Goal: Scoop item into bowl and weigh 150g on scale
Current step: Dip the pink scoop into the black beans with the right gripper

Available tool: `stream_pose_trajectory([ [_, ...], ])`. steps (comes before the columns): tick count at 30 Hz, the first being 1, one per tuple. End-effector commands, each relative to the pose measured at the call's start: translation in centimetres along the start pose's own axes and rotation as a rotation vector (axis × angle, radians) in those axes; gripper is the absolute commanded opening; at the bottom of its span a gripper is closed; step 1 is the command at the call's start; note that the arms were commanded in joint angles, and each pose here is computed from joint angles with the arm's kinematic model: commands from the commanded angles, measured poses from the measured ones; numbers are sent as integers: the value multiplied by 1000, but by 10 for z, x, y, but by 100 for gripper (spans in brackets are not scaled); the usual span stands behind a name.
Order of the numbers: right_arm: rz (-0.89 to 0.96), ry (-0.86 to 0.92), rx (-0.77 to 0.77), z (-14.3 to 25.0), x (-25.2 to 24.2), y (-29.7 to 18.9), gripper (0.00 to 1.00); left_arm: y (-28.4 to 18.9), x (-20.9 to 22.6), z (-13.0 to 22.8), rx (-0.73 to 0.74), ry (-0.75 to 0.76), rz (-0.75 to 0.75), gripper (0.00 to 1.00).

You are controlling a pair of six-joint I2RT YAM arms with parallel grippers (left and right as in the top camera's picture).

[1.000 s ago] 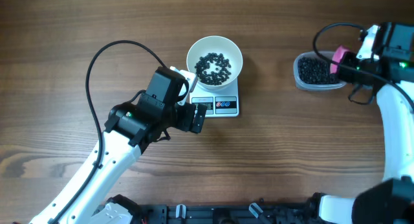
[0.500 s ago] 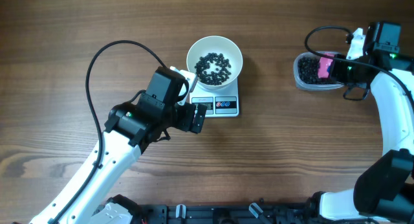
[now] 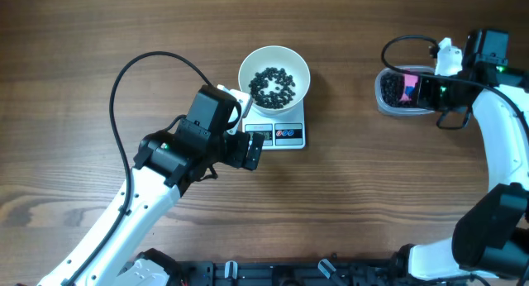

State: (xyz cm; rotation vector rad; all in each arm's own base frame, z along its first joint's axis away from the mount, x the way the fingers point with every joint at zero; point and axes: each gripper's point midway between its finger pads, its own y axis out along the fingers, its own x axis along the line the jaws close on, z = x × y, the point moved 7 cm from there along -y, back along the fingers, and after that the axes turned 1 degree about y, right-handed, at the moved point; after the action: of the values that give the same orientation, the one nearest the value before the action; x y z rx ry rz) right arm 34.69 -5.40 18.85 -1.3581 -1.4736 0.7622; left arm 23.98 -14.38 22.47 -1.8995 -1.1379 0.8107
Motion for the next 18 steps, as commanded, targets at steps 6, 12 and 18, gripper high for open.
stream_pose_trajectory([
  [6, -123, 34, 60, 8, 12, 6, 4, -6, -1, -6, -25, 22, 10, 100],
  [12, -133, 100, 60, 8, 9, 5, 4, -6, -1, -6, -25, 22, 10, 100],
  [18, -196, 180, 24, 4, -6, -2, 4, -6, -1, -6, -25, 22, 10, 100],
])
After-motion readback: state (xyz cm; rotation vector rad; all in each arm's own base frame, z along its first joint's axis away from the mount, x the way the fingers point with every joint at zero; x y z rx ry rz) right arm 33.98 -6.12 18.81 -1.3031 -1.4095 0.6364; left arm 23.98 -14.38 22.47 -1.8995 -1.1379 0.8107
